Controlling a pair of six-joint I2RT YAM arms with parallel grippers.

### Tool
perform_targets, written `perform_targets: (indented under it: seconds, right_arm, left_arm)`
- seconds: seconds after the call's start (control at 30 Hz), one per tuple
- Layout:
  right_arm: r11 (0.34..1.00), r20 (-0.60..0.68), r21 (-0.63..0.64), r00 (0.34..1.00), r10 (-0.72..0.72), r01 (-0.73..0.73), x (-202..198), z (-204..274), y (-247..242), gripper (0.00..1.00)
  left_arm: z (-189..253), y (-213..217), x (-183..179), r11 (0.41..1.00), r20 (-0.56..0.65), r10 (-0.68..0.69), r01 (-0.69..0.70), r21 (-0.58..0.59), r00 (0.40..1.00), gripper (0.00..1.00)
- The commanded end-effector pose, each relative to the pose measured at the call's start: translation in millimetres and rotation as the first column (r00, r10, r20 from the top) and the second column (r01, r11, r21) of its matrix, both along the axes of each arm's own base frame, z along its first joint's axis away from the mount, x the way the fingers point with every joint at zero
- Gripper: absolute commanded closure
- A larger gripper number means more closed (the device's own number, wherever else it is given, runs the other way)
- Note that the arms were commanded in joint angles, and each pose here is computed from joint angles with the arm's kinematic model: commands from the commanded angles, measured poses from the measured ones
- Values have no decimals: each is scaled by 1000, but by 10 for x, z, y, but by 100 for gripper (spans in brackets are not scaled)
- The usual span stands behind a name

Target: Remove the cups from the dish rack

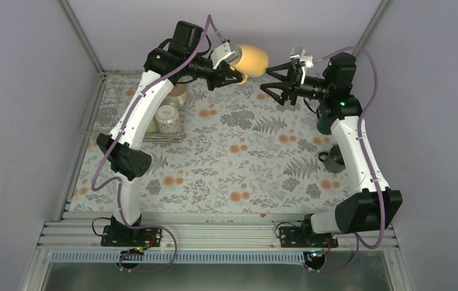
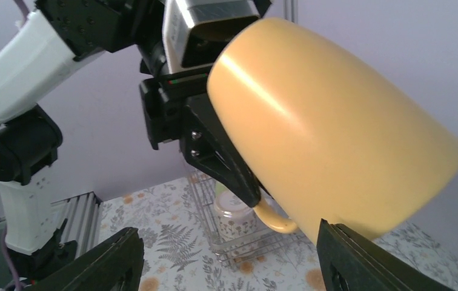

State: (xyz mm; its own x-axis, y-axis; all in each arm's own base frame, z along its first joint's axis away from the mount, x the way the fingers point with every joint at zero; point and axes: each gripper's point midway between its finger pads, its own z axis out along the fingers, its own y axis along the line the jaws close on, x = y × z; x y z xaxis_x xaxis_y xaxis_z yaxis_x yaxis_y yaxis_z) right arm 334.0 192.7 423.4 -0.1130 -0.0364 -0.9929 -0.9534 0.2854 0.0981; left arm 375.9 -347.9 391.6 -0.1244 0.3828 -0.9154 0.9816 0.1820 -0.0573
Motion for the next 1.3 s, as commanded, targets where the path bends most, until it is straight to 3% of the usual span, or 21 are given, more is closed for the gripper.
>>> perform_targets:
  seconds: [0.0,0.33,0.73,1.17,1.27]
  right_arm:
    - [997,23,-30,997,-68,69,49,-43,-31,25]
    - [992,21,-35,993,-117,118,215,-138,-80,25]
    - [997,-37,60,998,52,-49,220,6,45,28]
    - [985,0,93,989,148,-148,-31,251,68,62]
    - [984,-2,92,988,154,-153,-54,251,67,76]
  left_arm:
    - [429,43,-222,997,114,-43,51,-65,993,98]
    - [478,41,-365,992,96,-88,96,-86,991,98]
    - [471,-95,-558,959,38,-237,240,-153,971,98]
    - [272,-176,-609,917,-32,-360,347,-197,932,98]
    - [234,-192,-593,913,-37,-370,356,-200,928,98]
